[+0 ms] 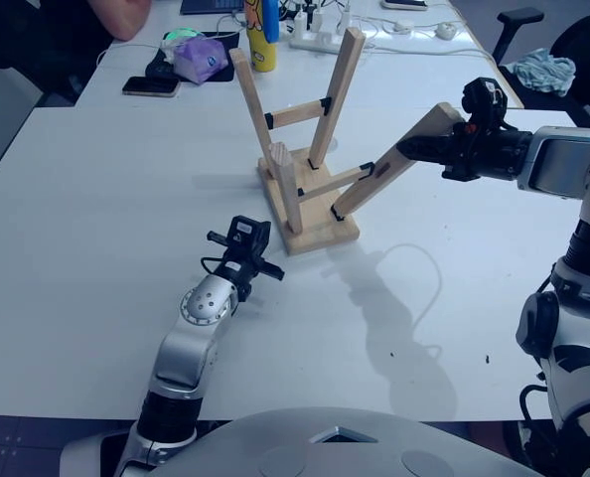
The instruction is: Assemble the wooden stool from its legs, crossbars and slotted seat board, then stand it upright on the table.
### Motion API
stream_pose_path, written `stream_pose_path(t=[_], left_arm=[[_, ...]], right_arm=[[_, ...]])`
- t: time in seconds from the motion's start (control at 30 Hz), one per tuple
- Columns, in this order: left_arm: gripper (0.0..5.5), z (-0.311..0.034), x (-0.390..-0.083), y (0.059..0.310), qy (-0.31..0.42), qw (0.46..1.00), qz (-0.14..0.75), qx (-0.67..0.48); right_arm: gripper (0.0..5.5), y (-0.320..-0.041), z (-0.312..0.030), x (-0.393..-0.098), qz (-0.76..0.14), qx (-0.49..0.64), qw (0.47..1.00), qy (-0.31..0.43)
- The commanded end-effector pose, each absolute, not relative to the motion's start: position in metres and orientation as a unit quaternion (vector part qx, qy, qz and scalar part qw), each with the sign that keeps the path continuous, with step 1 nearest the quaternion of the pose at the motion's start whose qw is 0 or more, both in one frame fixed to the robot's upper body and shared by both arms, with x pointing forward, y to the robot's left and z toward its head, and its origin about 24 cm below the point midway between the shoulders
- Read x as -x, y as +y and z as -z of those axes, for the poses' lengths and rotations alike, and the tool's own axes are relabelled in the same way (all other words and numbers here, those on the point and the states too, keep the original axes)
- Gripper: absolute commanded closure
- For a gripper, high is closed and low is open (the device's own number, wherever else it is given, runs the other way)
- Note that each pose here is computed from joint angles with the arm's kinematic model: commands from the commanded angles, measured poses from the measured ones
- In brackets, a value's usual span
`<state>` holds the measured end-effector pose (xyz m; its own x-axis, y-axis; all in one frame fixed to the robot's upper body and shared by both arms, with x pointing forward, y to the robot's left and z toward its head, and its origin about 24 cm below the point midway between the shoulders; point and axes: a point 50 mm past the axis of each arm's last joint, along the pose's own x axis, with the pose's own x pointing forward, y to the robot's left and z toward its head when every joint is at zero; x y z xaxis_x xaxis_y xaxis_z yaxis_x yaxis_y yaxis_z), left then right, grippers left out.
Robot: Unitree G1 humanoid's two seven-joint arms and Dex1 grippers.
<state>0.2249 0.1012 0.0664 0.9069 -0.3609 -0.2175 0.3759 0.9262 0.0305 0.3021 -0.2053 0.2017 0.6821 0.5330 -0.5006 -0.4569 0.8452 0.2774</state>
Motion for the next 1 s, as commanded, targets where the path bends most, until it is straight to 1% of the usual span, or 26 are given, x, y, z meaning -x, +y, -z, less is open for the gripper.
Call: stream_pose_path(t=[0.03, 0.13, 0.27, 0.57, 0.73, 0.83, 0.9, 1.0], left_arm=[[5.50, -0.073, -0.229, 0.097, 0.092, 0.978, 0.184, -0.034], [5.50, -0.073, -0.229, 0.097, 0.091, 0.979, 0.181, -0.034], [5.50, -0.072, -0.230, 0.098, 0.092, 0.978, 0.185, -0.035], [5.50, -0.077, -0.235, 0.094, 0.079, 0.977, 0.193, -0.039], [5.50, -0.077, -0.237, 0.090, 0.076, 0.976, 0.201, -0.040], [5.50, -0.078, -0.238, 0.087, 0.072, 0.974, 0.210, -0.041], [5.50, -0.080, -0.239, 0.087, 0.067, 0.974, 0.212, -0.042], [5.50, -0.080, -0.239, 0.088, 0.067, 0.974, 0.211, -0.042]], right_arm=[[4.46, -0.225, -0.156, -0.298, -0.136, -0.046, 0.902, 0.408], [4.46, -0.224, -0.153, -0.302, -0.133, -0.062, 0.898, 0.416], [4.46, -0.225, -0.147, -0.298, -0.138, -0.056, 0.891, 0.429], [4.46, -0.229, -0.151, -0.290, -0.133, 0.003, 0.891, 0.434], [4.46, -0.230, -0.146, -0.286, -0.121, -0.024, 0.899, 0.421], [4.46, -0.233, -0.135, -0.275, -0.100, -0.033, 0.903, 0.416], [4.46, -0.235, -0.134, -0.271, -0.082, -0.042, 0.911, 0.402], [4.46, -0.232, -0.140, -0.274, -0.081, -0.048, 0.918, 0.385]])
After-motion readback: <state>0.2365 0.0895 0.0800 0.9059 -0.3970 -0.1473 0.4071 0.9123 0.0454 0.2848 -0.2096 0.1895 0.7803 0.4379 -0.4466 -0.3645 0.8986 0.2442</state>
